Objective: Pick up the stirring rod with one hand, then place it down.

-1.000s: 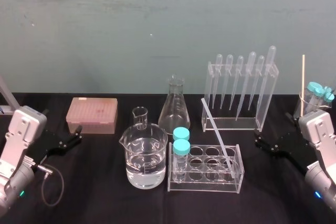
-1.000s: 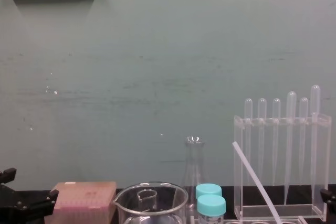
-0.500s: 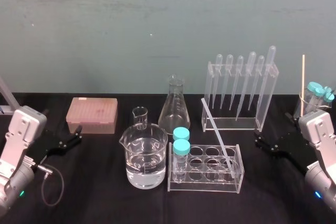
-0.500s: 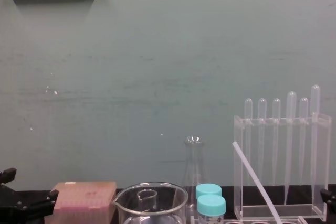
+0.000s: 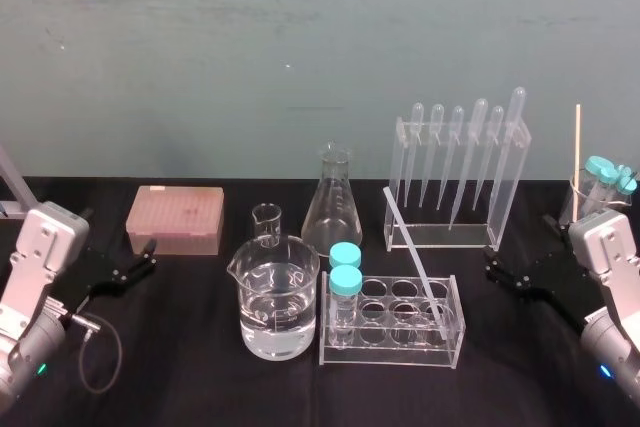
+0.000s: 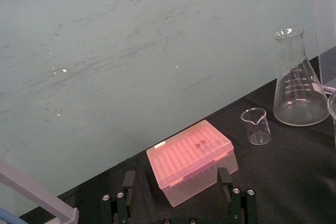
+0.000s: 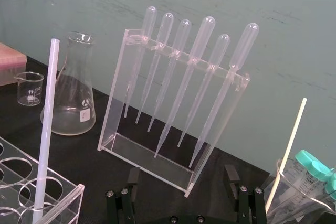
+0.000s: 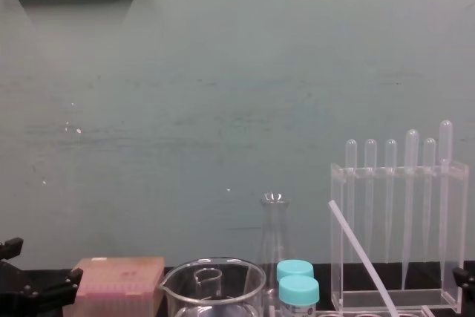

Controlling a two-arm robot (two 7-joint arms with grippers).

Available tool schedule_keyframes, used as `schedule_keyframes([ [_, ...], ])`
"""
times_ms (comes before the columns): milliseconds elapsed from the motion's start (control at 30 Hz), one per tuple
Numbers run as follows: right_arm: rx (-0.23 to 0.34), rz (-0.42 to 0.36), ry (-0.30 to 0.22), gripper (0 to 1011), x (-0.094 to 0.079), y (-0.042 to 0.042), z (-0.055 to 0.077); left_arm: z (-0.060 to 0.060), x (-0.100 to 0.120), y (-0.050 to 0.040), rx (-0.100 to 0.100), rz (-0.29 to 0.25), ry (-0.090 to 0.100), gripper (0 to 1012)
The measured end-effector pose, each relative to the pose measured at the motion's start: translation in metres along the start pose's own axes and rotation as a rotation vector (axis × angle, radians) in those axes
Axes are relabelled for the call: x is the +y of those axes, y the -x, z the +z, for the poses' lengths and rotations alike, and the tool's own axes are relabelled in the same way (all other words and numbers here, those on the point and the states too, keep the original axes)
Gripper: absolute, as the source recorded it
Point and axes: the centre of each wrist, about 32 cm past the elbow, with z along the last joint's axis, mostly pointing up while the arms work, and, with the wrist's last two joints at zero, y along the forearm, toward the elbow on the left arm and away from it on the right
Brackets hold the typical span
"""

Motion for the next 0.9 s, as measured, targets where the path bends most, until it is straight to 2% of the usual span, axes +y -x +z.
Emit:
schedule_keyframes([
  [300, -0.004, -0.019, -0.009, 1003, 0.000, -0.0004, 0.000, 0.000, 0.000, 0.0000, 0.000, 0.000, 0.000, 1000],
  [400, 0.001, -0.041, -0.027, 1003, 0.000, -0.0013, 0.002, 0.000, 0.000, 0.0000, 0.000, 0.000, 0.000, 1000],
  [567, 0.032, -0.067, -0.099, 1003, 0.000, -0.0046, 0.014, 0.000, 0.000, 0.0000, 0.000, 0.000, 0.000, 1000],
  [733, 0.054, -0.023, -0.194, 1003, 0.003, -0.0025, 0.029, 0.000, 0.000, 0.0000, 0.000, 0.000, 0.000, 1000],
  [900, 0.071, 0.088, -0.230, 1003, 0.012, 0.0008, 0.040, 0.000, 0.000, 0.0000, 0.000, 0.000, 0.000, 1000],
])
